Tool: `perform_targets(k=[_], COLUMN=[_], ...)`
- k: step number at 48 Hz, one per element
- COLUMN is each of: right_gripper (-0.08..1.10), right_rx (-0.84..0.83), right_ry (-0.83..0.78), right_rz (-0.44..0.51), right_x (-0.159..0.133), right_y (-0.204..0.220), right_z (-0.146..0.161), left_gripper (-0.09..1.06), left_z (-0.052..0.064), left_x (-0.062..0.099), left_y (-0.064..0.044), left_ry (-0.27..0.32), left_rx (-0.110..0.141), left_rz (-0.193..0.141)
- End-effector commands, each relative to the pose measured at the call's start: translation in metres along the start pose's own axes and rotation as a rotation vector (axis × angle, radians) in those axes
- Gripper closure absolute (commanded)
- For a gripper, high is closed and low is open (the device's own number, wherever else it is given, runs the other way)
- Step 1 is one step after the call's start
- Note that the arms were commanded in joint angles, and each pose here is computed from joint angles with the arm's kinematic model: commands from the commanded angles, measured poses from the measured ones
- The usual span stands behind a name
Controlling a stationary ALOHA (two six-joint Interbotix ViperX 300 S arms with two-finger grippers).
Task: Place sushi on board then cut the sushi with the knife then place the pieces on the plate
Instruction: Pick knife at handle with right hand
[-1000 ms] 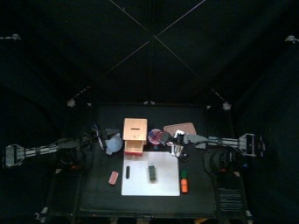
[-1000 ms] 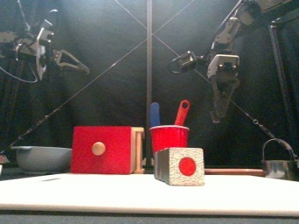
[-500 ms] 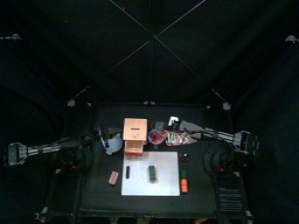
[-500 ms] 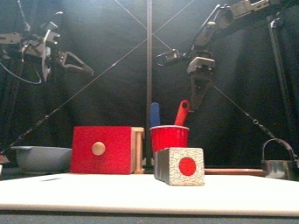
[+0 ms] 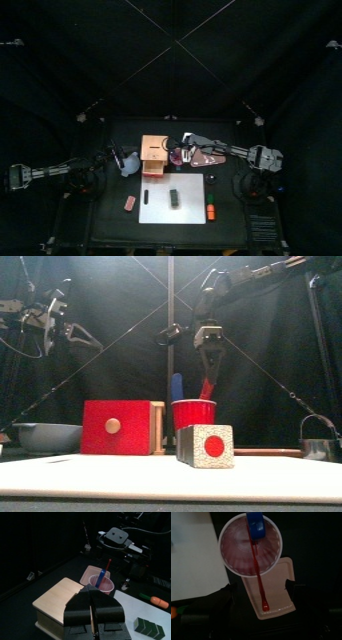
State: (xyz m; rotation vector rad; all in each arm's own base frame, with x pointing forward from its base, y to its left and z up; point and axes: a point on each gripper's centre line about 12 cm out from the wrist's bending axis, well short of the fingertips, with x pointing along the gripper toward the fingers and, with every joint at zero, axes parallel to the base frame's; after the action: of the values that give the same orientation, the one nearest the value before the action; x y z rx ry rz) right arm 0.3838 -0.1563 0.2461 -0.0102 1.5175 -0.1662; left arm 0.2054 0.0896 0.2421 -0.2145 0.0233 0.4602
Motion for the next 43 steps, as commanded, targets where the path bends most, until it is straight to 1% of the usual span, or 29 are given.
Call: perform_targets(k=[1,6,13,19,33,38,43], right_gripper=[0.05,0.12,0.23,0.28,0.29,0.29,0.3], right_rx=[0.003,0.001,-0.015,-0.034,-0.055,-0.066,-0.078], right_ry=[-0.032,-0.035,-0.017,0.018,0.003,-0.006,-0.019], right_rz=[-0.009,-0.016,-0.058,-0.073,-0.067,-0.071,-0.076], right_x=[-0.017,-0.019,-0.02,-0.014,-0.018,-0.022,-0.027], right_y=[-0.003,-0.004,-0.008,-0.006,0.004,0.009,0.013], right_z=[0.003,0.005,0.005,0.004,0.009,0.012,0.016], left_gripper=[0.93,0.93,0.93,0.93,0.93,0.93,0.93], left_z=[0.002,0.002,0.003,0.003,0.003,0.003,0.003], left_x=[0.001,0.0,-0.001,-0.001,0.0,0.0,0.0], left_y=[0.001,0.001,-0.001,-0.001,-0.001,-0.001,0.0], left_ry=[-0.01,-0.01,-0.013,-0.013,-0.014,-0.014,-0.015], left_rx=[-0.001,-0.003,-0.004,-0.004,-0.005,-0.012,-0.014], left_rz=[0.004,0.003,-0.003,-0.003,-0.005,-0.002,0.0])
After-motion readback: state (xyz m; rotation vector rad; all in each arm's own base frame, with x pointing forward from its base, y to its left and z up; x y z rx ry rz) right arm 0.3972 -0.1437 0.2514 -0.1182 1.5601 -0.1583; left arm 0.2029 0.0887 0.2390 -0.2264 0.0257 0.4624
